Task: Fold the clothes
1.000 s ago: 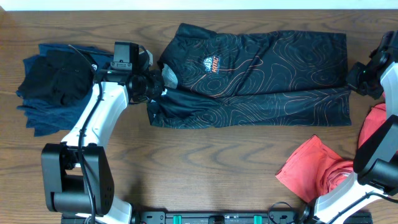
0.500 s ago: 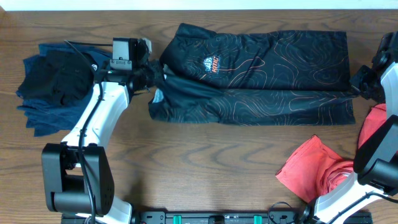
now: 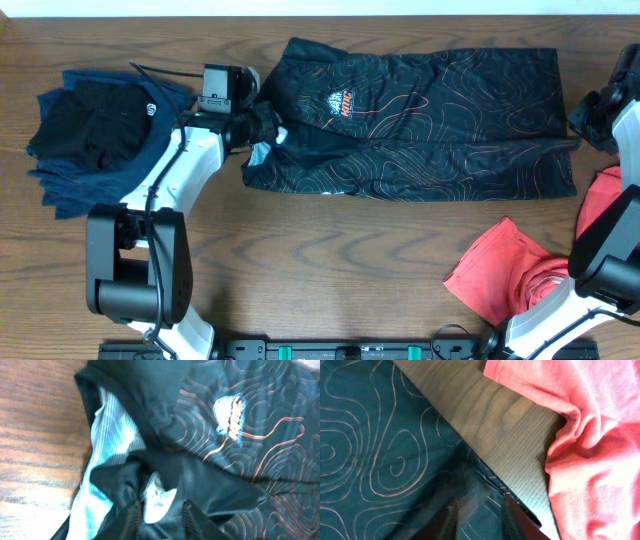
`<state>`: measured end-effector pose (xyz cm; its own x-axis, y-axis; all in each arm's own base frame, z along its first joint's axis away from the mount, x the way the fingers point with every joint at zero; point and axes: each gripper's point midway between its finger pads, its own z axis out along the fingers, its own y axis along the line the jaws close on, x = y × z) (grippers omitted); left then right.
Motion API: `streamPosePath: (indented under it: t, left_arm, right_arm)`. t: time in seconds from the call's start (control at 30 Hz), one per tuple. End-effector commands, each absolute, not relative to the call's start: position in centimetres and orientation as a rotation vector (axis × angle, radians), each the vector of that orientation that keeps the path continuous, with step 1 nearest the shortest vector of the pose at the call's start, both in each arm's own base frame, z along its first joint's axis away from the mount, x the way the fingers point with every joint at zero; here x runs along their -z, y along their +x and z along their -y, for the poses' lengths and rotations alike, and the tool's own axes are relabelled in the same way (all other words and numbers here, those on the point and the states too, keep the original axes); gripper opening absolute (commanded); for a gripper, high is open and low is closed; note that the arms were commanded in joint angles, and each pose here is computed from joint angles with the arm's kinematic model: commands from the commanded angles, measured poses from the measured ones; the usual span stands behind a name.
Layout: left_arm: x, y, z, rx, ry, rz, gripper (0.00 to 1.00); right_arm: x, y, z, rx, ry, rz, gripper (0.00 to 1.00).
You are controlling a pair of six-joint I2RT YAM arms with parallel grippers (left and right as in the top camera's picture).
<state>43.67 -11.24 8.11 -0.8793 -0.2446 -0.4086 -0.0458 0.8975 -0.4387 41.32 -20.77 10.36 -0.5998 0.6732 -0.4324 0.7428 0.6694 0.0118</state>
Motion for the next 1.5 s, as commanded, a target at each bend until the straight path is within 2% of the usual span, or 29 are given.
streamPosePath:
  t: [0.0, 0.23, 0.27, 0.3, 0.37, 0.57, 0.87, 1.3, 1.37, 1.4, 1.43, 1.47]
  left_arm:
    - [-8.1, 43.6, 11.0, 0.571, -0.224, -2.602, 0.36]
    - [-8.3, 42.7, 10.8, 0.566, -0.231, -2.628, 0.37]
    - [-8.2, 42.3, 10.8, 0.563, -0.237, -2.646, 0.38]
    - [-8.0, 42.0, 10.7, 0.560, -0.243, -2.661, 0.44]
    - [-7.5, 41.0, 10.5, 0.551, -0.258, -2.706, 0.47]
    - [-5.5, 38.9, 7.1, 0.273, -0.341, -2.809, 0.48]
    - [-4.3, 39.1, 6.1, 0.204, -0.361, -2.819, 0.56]
    - [0.8, 37.4, 5.9, 0.153, -0.390, -2.965, 0.56]
    - [1.2, 37.2, 6.0, 0.159, -0.391, -2.977, 0.52]
    - [1.2, 37.2, 5.9, 0.158, -0.392, -2.981, 0.45]
    - [1.2, 37.0, 5.9, 0.156, -0.393, -2.986, 0.35]
    - [1.2, 36.9, 5.9, 0.154, -0.394, -2.991, 0.19]
  right_arm:
    - [-9.7, 41.3, 20.8, 0.210, 1.101, -2.500, 0.33]
    - [-8.8, 39.9, 18.7, 0.117, 1.042, -2.632, 0.33]
    - [-8.5, 38.9, 18.3, 0.116, 1.057, -2.678, 0.33]
    - [-8.2, 38.1, 17.9, 0.116, 1.068, -2.712, 0.33]
    - [-7.8, 36.9, 17.4, 0.114, 1.087, -2.768, 0.33]
    - [-6.2, 35.1, 16.4, 0.096, 1.089, -2.852, 0.32]
    - [-4.0, 33.9, 14.7, 0.042, 1.080, -2.909, 0.31]
    - [-2.9, 32.9, 13.9, 0.040, 1.054, -2.956, 0.31]
    - [-2.9, 32.9, 13.9, 0.040, 1.053, -2.955, 0.31]
    - [-2.9, 32.9, 13.9, 0.040, 1.054, -2.956, 0.31]
    - [-2.9, 32.9, 13.9, 0.041, 1.053, -2.955, 0.31]
    - [-2.9, 32.9, 13.9, 0.041, 1.053, -2.955, 0.31]
